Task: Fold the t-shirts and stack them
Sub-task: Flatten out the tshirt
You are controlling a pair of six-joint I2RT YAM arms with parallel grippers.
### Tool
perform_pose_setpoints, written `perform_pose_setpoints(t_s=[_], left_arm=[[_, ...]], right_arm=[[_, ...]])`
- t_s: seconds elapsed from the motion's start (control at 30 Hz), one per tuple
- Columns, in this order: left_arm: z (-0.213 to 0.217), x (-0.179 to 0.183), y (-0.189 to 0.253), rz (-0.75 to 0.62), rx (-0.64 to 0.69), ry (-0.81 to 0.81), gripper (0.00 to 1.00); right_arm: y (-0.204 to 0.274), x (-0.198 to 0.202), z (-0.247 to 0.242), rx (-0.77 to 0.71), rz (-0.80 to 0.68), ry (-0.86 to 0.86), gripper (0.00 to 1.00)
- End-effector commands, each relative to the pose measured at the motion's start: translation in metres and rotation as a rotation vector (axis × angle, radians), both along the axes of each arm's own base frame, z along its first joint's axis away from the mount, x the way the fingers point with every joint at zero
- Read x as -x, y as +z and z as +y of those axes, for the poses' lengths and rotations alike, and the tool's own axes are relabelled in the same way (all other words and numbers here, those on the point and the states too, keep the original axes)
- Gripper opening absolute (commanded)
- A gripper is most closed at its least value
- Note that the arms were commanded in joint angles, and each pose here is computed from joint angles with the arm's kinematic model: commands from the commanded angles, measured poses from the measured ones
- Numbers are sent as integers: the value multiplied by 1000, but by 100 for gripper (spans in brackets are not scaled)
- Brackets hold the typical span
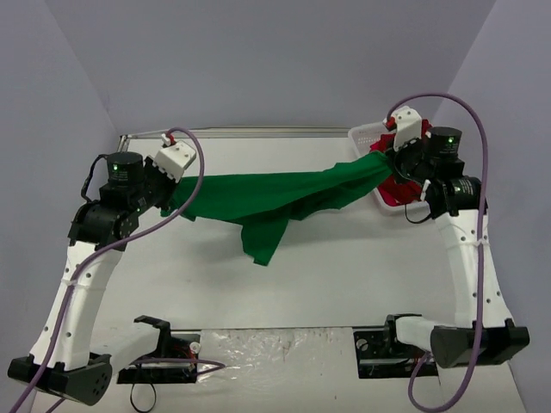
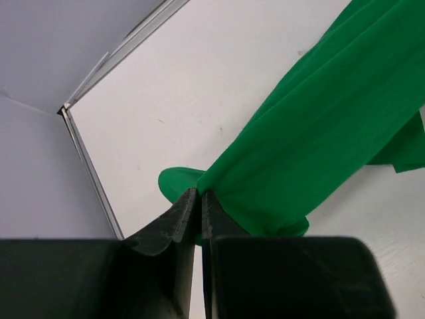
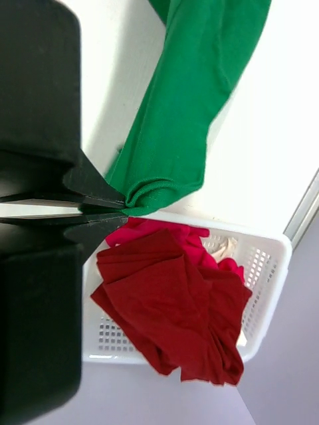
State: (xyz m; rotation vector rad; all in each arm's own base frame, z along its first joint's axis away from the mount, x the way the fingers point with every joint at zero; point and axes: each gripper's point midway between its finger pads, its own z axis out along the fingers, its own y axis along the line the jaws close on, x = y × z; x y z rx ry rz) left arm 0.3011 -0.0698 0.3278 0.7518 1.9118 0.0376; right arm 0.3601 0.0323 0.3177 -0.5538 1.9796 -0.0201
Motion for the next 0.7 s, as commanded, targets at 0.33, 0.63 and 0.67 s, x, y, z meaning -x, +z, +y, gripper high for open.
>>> perform_pose_setpoints(t_s=[0.33,0.63,0.67], left_arm=[[21,50,-19,52,-26,49,10],[27,73,19,-65,35,78,2],[27,74,21,-79,46,82,2]], right_arm=[[45,61,-4,-11,-78,-13,0],[66,87,4,-48,-128,25,0],[68,91,5,-50,-136,29,0]])
